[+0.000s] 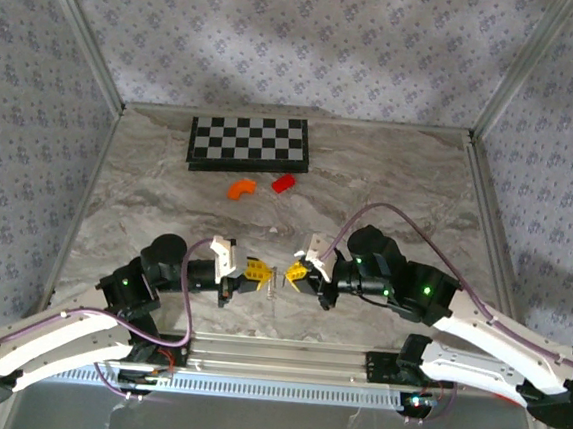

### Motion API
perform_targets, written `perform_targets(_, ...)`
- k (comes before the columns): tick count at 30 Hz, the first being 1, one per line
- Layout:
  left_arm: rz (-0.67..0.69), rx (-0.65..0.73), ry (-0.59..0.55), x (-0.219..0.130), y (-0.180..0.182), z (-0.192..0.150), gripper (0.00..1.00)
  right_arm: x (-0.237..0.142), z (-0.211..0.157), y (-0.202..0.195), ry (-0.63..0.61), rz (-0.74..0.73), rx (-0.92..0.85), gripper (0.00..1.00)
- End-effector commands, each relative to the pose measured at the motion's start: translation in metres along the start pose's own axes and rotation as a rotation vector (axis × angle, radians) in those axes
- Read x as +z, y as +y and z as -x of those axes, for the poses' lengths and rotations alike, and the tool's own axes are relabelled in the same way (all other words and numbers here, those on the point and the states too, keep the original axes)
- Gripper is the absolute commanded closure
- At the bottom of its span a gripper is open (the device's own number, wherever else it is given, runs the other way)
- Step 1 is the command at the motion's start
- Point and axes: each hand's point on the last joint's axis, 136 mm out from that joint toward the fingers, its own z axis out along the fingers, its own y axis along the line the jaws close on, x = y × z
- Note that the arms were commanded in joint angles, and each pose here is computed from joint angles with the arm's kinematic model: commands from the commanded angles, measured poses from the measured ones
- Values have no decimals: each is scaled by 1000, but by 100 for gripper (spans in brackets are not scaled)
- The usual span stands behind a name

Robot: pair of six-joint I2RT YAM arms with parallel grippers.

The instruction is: Put the keys on the keyring

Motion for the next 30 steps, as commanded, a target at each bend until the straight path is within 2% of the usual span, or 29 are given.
perform_targets(1, -30, 23, -68, -3, -6, 23, 100, 0, 6, 1, -30, 16, 29, 100)
perform_targets(30, -27, 22, -69, -2, -6, 21, 100, 0, 6, 3, -49, 41, 46, 100)
